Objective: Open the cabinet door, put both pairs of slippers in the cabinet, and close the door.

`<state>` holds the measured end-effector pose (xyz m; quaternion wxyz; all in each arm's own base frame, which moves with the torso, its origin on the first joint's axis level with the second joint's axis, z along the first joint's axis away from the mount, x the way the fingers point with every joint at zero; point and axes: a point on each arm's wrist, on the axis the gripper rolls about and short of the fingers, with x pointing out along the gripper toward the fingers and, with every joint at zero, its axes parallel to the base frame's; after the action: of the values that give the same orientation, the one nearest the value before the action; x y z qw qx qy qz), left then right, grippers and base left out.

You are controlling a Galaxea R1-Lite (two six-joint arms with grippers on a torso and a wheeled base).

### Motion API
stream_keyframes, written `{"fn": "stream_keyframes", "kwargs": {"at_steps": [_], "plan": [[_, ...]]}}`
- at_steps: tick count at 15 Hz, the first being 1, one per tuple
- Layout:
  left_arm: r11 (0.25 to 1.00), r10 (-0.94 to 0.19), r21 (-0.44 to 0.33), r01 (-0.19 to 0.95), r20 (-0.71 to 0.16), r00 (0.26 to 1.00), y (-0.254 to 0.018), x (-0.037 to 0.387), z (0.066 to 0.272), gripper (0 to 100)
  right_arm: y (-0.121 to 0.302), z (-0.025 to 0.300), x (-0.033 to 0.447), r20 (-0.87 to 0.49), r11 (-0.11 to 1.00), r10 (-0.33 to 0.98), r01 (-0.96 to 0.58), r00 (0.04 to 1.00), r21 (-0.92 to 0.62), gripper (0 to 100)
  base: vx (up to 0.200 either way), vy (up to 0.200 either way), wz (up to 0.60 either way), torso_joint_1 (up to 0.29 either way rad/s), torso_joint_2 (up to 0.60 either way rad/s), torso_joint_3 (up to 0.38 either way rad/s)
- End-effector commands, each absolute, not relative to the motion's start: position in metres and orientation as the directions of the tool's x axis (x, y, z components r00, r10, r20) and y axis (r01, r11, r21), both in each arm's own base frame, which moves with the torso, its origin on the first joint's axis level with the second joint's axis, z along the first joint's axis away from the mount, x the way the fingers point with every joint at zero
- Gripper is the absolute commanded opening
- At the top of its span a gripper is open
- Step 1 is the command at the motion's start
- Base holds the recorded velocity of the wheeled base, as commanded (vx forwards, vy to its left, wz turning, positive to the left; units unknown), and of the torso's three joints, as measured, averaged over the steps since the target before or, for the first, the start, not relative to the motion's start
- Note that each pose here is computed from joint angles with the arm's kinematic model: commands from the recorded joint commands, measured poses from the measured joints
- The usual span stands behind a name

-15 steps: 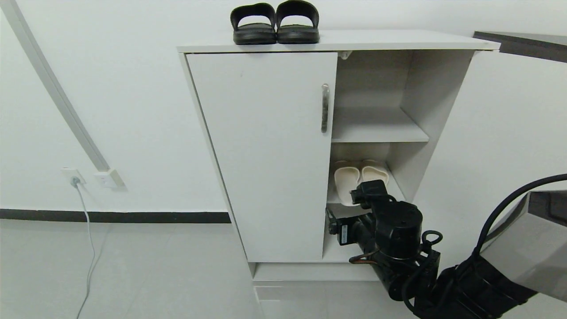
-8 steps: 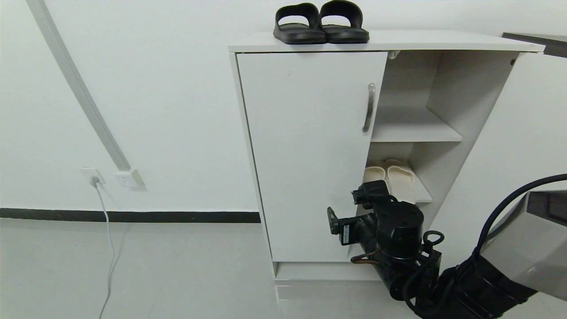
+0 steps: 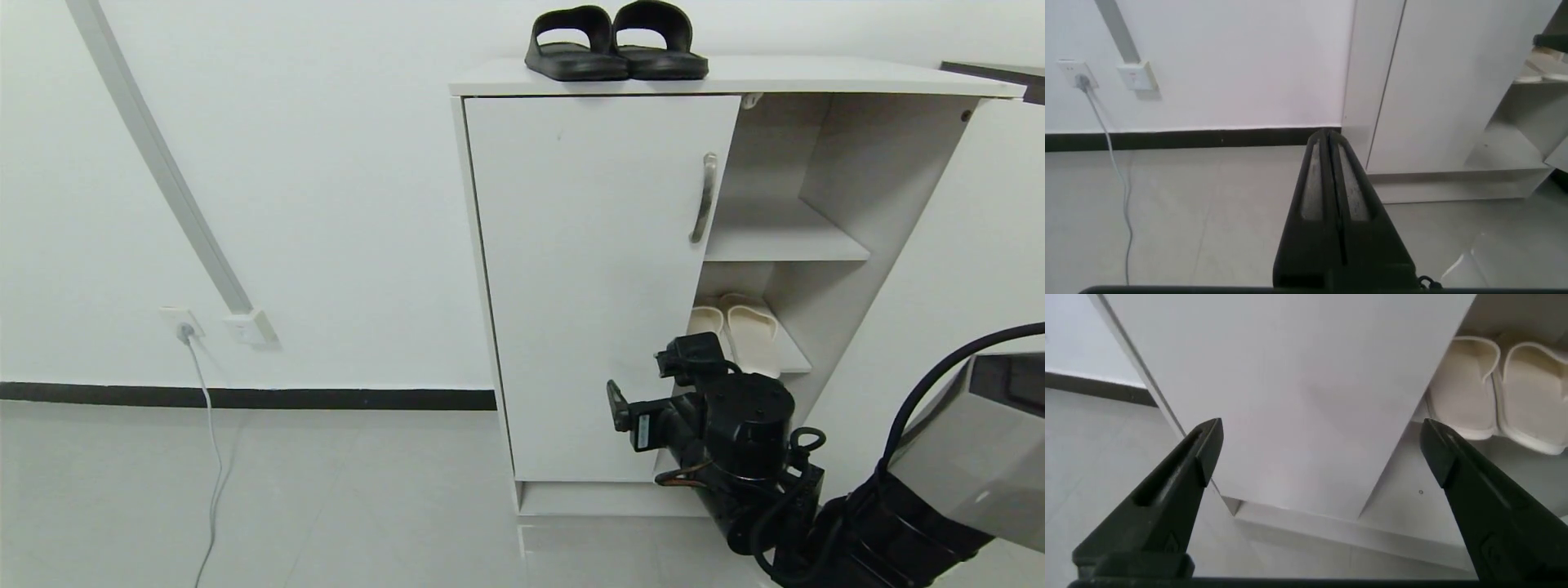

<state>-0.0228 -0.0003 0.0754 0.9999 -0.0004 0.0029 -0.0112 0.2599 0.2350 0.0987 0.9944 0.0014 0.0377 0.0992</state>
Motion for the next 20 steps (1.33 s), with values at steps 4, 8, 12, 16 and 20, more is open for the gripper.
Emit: {"fn": "stream_keyframes", "kwargs": {"at_steps": [4, 8, 12, 16, 20], "plan": [[1.000, -0.021, -0.002, 0.021, -0.008, 1.000, -0.0003, -0.0227, 0.0753, 0, 0.2339, 0.0968, 0.2594, -0.080, 0.981, 0.195, -0.196, 0.977, -0.001, 100, 0.000, 0.000, 0.00, 0.000, 0.00, 0.000], [1.000, -0.021, -0.002, 0.021, -0.008, 1.000, -0.0003, -0.0227, 0.0753, 0, 0.2333, 0.0952, 0.2588, -0.085, 0.981, 0.195, -0.196, 0.977, -0.006, 100, 0.000, 0.000, 0.00, 0.000, 0.00, 0.000], [1.000, -0.021, -0.003, 0.021, -0.008, 1.000, -0.0003, -0.0227, 0.0753, 0, 0.2334, 0.0946, 0.2589, -0.086, 0.980, 0.195, -0.197, 0.977, -0.013, 100, 0.000, 0.000, 0.00, 0.000, -0.10, -0.120], [1.000, -0.008, -0.006, 0.008, -0.008, 1.000, 0.0000, -0.0227, 0.0753, 0, 0.2334, 0.0946, 0.2589, -0.086, 0.980, 0.195, -0.197, 0.977, -0.014, 100, 0.000, 0.000, 0.00, 0.018, -0.40, -0.366], [1.000, -0.009, -0.006, 0.009, -0.008, 1.000, -0.0001, -0.0227, 0.0753, 0, 0.2335, 0.0941, 0.2590, -0.088, 0.980, 0.195, -0.197, 0.977, -0.015, 100, 0.000, 0.000, 0.00, 0.079, -0.47, -0.360]]}}
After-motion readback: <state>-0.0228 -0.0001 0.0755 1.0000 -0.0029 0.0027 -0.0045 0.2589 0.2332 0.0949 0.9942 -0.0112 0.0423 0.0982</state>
